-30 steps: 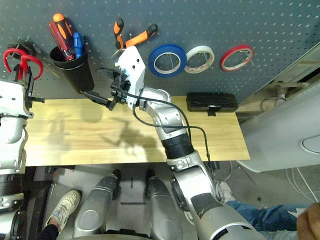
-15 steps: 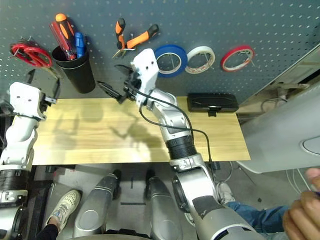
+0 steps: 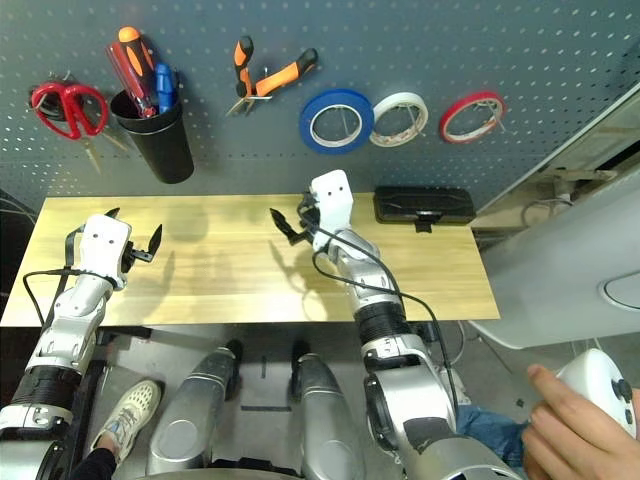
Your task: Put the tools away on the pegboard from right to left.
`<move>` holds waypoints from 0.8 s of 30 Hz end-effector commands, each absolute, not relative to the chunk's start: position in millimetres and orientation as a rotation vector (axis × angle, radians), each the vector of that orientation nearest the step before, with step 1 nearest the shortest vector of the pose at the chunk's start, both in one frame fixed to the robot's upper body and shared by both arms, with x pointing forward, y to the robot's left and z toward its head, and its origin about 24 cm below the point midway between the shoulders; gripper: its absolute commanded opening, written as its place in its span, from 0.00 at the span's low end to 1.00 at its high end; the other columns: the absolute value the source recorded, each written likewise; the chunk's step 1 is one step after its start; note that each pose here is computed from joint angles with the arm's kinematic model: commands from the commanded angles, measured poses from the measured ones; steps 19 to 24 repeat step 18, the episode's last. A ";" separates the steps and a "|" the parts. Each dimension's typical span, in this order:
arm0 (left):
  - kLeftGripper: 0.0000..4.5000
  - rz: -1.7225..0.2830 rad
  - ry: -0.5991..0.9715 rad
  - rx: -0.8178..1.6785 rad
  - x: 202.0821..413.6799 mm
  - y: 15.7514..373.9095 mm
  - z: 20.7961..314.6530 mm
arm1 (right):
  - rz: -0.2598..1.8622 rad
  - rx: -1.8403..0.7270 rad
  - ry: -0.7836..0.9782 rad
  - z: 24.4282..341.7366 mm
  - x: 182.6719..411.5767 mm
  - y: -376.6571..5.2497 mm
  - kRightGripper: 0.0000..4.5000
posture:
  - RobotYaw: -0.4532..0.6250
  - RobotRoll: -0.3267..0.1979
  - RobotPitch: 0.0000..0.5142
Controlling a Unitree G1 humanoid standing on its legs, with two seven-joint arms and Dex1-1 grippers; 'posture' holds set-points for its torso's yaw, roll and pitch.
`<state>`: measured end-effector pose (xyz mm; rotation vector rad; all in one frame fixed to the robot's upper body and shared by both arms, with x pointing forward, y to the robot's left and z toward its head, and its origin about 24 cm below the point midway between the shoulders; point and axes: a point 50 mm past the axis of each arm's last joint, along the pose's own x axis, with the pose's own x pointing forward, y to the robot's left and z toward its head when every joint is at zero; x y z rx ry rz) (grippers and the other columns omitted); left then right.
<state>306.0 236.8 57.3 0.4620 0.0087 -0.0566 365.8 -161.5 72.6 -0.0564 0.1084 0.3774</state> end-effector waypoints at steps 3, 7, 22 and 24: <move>0.99 -0.055 0.090 0.431 308.1 236.2 42.0 | 0.192 -0.012 0.143 66.5 370.3 -194.5 1.00 | 0.56 0.62 0.60; 0.99 -0.016 0.132 0.354 315.8 228.9 37.3 | 0.047 0.000 0.149 70.3 371.5 -227.4 1.00 | 0.55 0.62 0.60; 0.99 -0.049 0.191 0.308 334.0 211.3 30.7 | -0.084 -0.049 0.125 87.8 372.2 -271.8 1.00 | 0.51 0.62 0.55; 0.99 -0.049 0.191 0.308 334.0 211.3 30.7 | -0.084 -0.049 0.125 87.8 372.2 -271.8 1.00 | 0.51 0.62 0.55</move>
